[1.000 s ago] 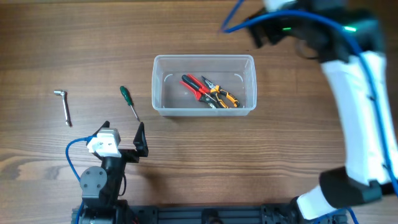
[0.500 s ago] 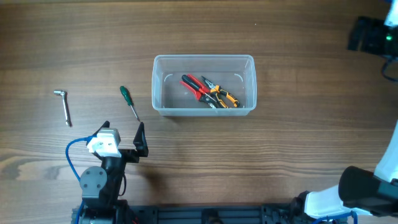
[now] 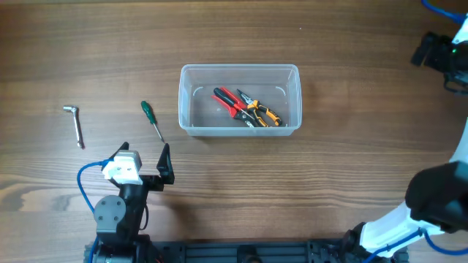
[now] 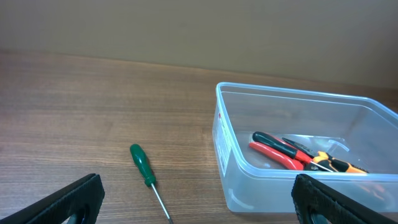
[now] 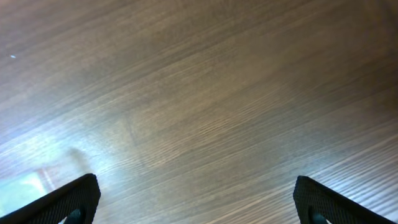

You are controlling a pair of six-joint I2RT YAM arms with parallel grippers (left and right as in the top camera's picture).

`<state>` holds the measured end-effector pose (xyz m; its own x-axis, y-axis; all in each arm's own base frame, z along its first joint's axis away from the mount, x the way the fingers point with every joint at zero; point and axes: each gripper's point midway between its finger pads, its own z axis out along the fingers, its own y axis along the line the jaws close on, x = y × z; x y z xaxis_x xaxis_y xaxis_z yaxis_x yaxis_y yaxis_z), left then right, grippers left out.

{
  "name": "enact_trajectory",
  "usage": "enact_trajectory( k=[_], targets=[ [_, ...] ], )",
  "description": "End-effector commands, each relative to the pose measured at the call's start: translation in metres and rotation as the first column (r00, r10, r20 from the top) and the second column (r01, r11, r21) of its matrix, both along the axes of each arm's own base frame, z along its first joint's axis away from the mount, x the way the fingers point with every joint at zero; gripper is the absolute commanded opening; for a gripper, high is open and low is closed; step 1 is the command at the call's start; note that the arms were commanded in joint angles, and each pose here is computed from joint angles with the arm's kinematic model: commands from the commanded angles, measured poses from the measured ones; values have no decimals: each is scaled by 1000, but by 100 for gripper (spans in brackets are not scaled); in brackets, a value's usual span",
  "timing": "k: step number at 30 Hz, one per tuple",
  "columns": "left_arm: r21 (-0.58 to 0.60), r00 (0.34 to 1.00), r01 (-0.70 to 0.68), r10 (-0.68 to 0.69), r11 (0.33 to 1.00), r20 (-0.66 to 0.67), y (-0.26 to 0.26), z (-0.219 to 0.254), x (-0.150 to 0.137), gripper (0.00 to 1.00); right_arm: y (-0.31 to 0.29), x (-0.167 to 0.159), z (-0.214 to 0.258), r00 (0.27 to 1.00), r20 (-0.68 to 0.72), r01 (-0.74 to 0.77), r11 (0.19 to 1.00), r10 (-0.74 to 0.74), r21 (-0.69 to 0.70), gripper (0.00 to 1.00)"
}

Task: Pack container
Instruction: 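Withdraw the right gripper up and to the right, then raise the left gripper and move it over the green screwdriver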

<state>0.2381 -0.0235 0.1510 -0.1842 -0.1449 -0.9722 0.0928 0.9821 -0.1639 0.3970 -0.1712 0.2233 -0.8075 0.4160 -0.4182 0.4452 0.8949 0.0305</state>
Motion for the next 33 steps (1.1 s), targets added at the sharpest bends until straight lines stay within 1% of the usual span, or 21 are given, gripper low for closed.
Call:
enact_trajectory(
  k=[1, 7, 15, 17, 19, 21, 23, 26, 27, 28, 31, 33],
  targets=[
    [-8, 1000, 24, -24, 1000, -2, -5, -2, 0, 100, -8, 6, -11, 1000, -8, 29, 1000, -29, -5, 100],
    [-9, 1000, 25, -25, 1000, -2, -5, -2, 0, 100, -9, 10, -10, 1000, 10, 27, 1000, -27, -13, 100],
    [-19, 997, 72, -72, 997, 1, -13, -1, -2, 100, -12, 18, -6, 999, 43, 28, 999, -27, -25, 100],
    [-77, 997, 75, -76, 994, -6, -15, -1, -2, 100, -12, 17, -6, 999, 42, 28, 999, -27, -25, 100],
    [-170, 998, 59, -62, 984, -11, -15, 4, -2, 100, -12, 17, -6, 999, 42, 28, 999, -27, -25, 100],
    [-185, 998, 60, -59, 981, 14, -15, 19, -4, 100, -12, 18, -6, 999, 43, 28, 999, -27, -26, 100],
    [-145, 998, 46, -40, 988, 40, -11, 37, -5, 100, -13, 18, -5, 999, 45, 28, 999, -27, -27, 100],
    [-18, 996, -70, 71, 997, 54, 15, 78, -9, 100, -13, 18, -5, 999, 45, 28, 999, -27, -26, 100],
    [15, 995, -85, 84, 996, 51, 18, 88, -9, 100, -13, 18, -5, 999, 45, 28, 999, -27, -26, 100],
    [65, 994, -109, 107, 992, 34, 25, 103, -9, 100, -13, 18, -5, 999, 45, 28, 999, -27, -26, 100],
    [127, 987, -135, 144, 983, -70, 37, 135, -2, 100, -13, 18, -5, 999, 45, 28, 999, -27, -26, 100],
    [176, 978, -53, 86, 983, -188, 30, 143, 3, 100, -13, 18, -5, 999, 45, 29, 999, -27, -27, 100]
  ],
)
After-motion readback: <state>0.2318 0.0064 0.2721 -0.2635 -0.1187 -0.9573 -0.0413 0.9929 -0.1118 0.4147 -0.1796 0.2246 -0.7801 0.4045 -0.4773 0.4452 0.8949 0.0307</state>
